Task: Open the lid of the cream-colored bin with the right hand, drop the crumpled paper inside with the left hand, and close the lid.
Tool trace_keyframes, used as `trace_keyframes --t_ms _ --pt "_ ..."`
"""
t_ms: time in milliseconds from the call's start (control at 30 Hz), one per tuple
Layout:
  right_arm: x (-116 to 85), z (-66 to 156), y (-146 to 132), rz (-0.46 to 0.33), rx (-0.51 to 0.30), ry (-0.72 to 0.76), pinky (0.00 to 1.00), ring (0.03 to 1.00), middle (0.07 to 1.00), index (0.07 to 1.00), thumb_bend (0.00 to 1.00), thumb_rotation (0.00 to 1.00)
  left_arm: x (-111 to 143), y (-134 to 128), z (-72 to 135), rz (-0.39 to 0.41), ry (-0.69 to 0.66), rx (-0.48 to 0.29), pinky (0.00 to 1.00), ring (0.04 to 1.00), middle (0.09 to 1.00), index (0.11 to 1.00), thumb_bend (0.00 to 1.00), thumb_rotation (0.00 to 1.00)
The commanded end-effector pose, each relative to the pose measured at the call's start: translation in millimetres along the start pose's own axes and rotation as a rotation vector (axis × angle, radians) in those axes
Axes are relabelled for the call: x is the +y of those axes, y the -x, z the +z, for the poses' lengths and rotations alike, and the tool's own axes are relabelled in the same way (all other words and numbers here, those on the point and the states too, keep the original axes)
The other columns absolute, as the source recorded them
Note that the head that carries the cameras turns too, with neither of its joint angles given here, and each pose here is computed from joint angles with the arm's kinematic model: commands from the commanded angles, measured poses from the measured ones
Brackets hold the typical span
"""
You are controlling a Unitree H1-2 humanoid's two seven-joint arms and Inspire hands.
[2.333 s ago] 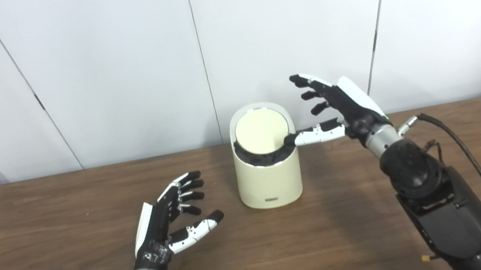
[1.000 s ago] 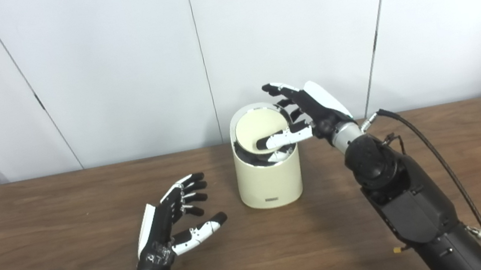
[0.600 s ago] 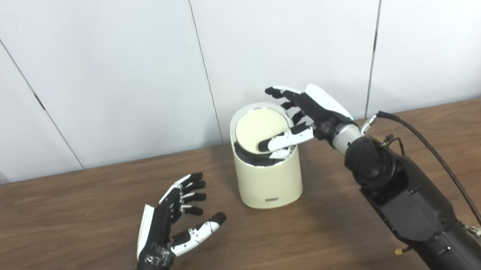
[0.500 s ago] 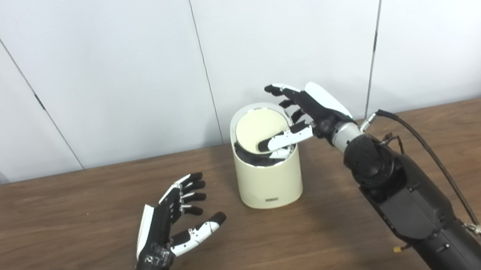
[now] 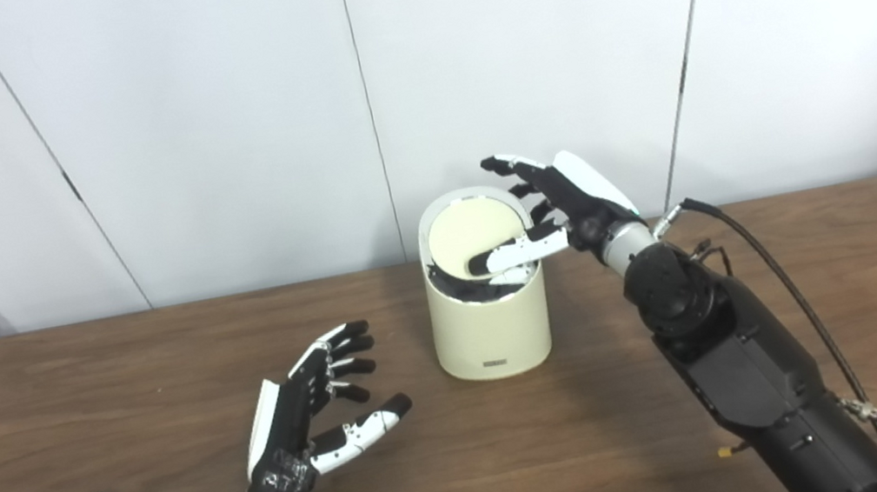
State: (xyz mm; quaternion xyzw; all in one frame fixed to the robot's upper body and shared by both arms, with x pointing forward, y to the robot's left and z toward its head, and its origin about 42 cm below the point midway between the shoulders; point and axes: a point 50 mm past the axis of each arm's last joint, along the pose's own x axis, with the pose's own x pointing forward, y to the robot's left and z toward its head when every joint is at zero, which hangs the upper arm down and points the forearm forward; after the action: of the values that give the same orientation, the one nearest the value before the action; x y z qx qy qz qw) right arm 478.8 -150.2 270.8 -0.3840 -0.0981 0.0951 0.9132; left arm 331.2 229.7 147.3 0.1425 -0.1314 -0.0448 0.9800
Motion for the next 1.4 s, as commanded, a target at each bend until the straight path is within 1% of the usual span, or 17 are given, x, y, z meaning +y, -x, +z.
trace_keyframes --t_ms 0,100,167,267,400,767,833,900,933,967,1000,1033,1067,1100,1167,1267,1367 --pt "-19 14 -6 -0.056 -0.048 0.073 0.64 0.823 0.902 0.872 0.76 0.31 4 -9 17 0.023 -0.004 -0.071 0.57 0.704 0.78 0.815 0.75 0.19" --pt "-18 13 -5 -0.051 -0.072 0.127 0.67 0.839 0.893 0.867 0.8 0.22 5 -9 17 0.024 -0.003 -0.073 0.58 0.711 0.783 0.818 0.76 0.2" --pt "-18 13 -3 -0.047 -0.077 0.157 0.69 0.856 0.892 0.866 0.8 0.11 5 -9 17 0.024 -0.004 -0.074 0.58 0.714 0.785 0.818 0.75 0.19" --pt "-18 13 -2 -0.041 -0.07 0.17 0.71 0.869 0.899 0.87 0.81 0.02 4 -9 17 0.022 -0.002 -0.071 0.58 0.716 0.786 0.819 0.75 0.19" --pt "-18 13 0 -0.047 -0.076 0.19 0.7 0.855 0.891 0.868 0.81 0.0 4 -9 17 0.022 0.0 -0.07 0.58 0.713 0.785 0.818 0.76 0.2" --pt "-21 12 1 -0.052 -0.073 0.175 0.72 0.868 0.9 0.874 0.81 0.0 4 -11 16 0.021 -0.002 -0.074 0.58 0.716 0.782 0.818 0.76 0.2" --pt "-21 12 2 -0.055 -0.073 0.158 0.73 0.873 0.901 0.873 0.8 0.05 4 -11 16 0.021 -0.001 -0.074 0.58 0.714 0.781 0.818 0.76 0.2" --pt "-22 12 2 -0.059 -0.07 0.119 0.73 0.871 0.904 0.871 0.77 0.2 4 -11 16 0.021 -0.001 -0.074 0.57 0.712 0.781 0.818 0.76 0.19" --pt "-22 12 3 -0.061 -0.07 0.104 0.71 0.857 0.903 0.87 0.76 0.29 4 -11 16 0.021 -0.002 -0.075 0.58 0.713 0.781 0.817 0.76 0.2" --pt "-23 12 3 -0.062 -0.071 0.077 0.67 0.84 0.903 0.874 0.74 0.43 4 -11 16 0.02 -0.002 -0.075 0.57 0.711 0.779 0.816 0.76 0.19" --pt "-24 12 3 -0.062 -0.068 0.039 0.67 0.84 0.905 0.873 0.73 0.45 4 -11 16 0.02 -0.001 -0.074 0.57 0.711 0.779 0.816 0.76 0.19" --pt "-27 12 4 -0.061 -0.067 0.003 0.67 0.842 0.91 0.878 0.73 0.54 4 -11 16 0.02 -0.002 -0.073 0.58 0.712 0.779 0.816 0.76 0.2" --pt "-29 12 6 -0.059 -0.065 -0.024 0.67 0.845 0.915 0.886 0.71 0.65 4 -11 16 0.02 -0.002 -0.072 0.58 0.711 0.778 0.816 0.76 0.2" --pt "-32 12 7 -0.062 -0.067 -0.037 0.68 0.849 0.92 0.892 0.71 0.71 4 -11 16 0.019 -0.003 -0.071 0.58 0.711 0.779 0.816 0.76 0.2" --pt "-39 12 9 -0.073 -0.074 -0.054 0.75 0.879 0.925 0.903 0.69 0.83 4 -11 16 0.018 -0.003 -0.07 0.58 0.711 0.781 0.817 0.76 0.2" --pt "-48 9 12 -0.096 -0.078 -0.077 0.82 0.906 0.932 0.907 0.67 0.9 5 -12 15 0.017 0.001 -0.071 0.58 0.714 0.785 0.816 0.76 0.19" --pt "-53 0 19 -0.112 -0.066 -0.08 0.8 0.889 0.916 0.907 0.65 0.9 6 -14 15 0.016 0.0 -0.076 0.58 0.712 0.785 0.814 0.75 0.18"
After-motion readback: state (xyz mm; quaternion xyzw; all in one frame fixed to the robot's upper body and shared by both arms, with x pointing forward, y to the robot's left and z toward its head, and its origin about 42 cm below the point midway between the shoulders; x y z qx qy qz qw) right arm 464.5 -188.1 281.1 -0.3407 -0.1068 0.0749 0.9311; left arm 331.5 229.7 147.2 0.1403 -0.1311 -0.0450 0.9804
